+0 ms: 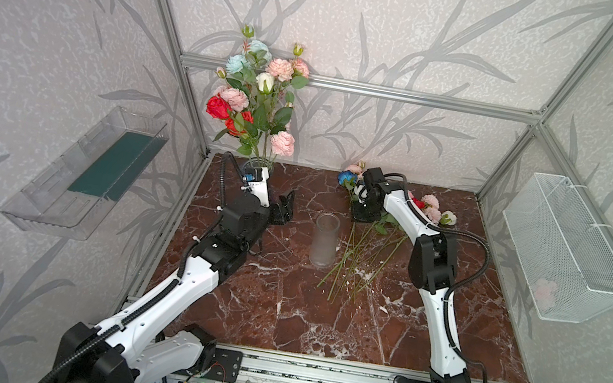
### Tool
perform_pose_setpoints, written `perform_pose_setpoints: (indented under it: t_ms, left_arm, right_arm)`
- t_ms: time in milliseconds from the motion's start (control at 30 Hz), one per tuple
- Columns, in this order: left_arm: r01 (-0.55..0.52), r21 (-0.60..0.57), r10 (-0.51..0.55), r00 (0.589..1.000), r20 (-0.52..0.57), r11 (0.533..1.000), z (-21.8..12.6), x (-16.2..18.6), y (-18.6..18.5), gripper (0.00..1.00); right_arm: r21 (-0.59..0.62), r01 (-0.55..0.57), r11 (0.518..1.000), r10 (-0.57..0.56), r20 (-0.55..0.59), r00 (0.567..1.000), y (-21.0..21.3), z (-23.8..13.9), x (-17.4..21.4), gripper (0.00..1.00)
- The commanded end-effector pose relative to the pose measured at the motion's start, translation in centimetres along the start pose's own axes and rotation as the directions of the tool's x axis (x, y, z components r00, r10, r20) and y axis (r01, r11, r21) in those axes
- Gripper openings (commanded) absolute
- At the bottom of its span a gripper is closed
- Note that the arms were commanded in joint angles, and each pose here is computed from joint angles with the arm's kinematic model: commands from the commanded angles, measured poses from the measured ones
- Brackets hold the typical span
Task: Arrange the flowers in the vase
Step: 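Release the upright glass cylinder and withdraw both grippers from it, then grasp the blue rose stem in the pile with the right gripper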
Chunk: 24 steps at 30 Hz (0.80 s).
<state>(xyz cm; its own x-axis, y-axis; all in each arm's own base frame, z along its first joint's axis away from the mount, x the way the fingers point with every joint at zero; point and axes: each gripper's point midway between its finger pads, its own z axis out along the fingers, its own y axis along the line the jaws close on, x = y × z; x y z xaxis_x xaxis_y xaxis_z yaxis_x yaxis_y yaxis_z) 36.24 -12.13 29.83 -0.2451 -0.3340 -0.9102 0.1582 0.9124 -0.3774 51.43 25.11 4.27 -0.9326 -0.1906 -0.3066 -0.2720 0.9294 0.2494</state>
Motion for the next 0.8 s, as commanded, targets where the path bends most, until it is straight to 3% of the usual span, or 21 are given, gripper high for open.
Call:
perform_pose_setpoints:
  t_ms: [0,67,300,367,500,767]
  left_arm:
    - [0.007,0.013,-0.007,1.0,0.014,1.0,0.0,-0.3,-0.1,0.72]
    - [0.009,0.011,-0.009,1.0,0.014,1.0,0.0,-0.3,0.0,0.72]
    - [0.01,0.02,-0.01,1.0,0.012,1.0,0.1,-0.3,-0.1,0.71]
    - [0.012,0.017,-0.012,1.0,0.011,1.0,0.1,-0.3,0.0,0.71]
    - [0.013,0.012,-0.013,1.0,0.013,1.0,0.1,-0.3,0.2,0.72]
    - [0.026,0.025,-0.026,1.0,0.012,0.999,0.1,-0.4,0.1,0.71]
  right_arm:
    - [0.018,0.002,1.0,-0.001,-0.057,0.998,-0.6,0.8,1.1,0.23]
    - [0.02,0.007,1.0,-0.006,-0.044,0.999,-0.6,0.7,0.9,0.19]
    - [0.038,0.03,0.999,-0.028,-0.058,0.998,-0.7,0.7,0.4,0.2]
    - [0.04,0.038,0.998,-0.035,-0.059,0.998,-0.6,0.6,0.4,0.14]
    - [0.05,0.039,0.998,-0.039,0.0,0.999,-0.1,-1.5,-0.6,0.04]
    - [0.048,0.046,0.998,-0.053,0.135,0.989,1.6,-6.8,-1.9,0.01]
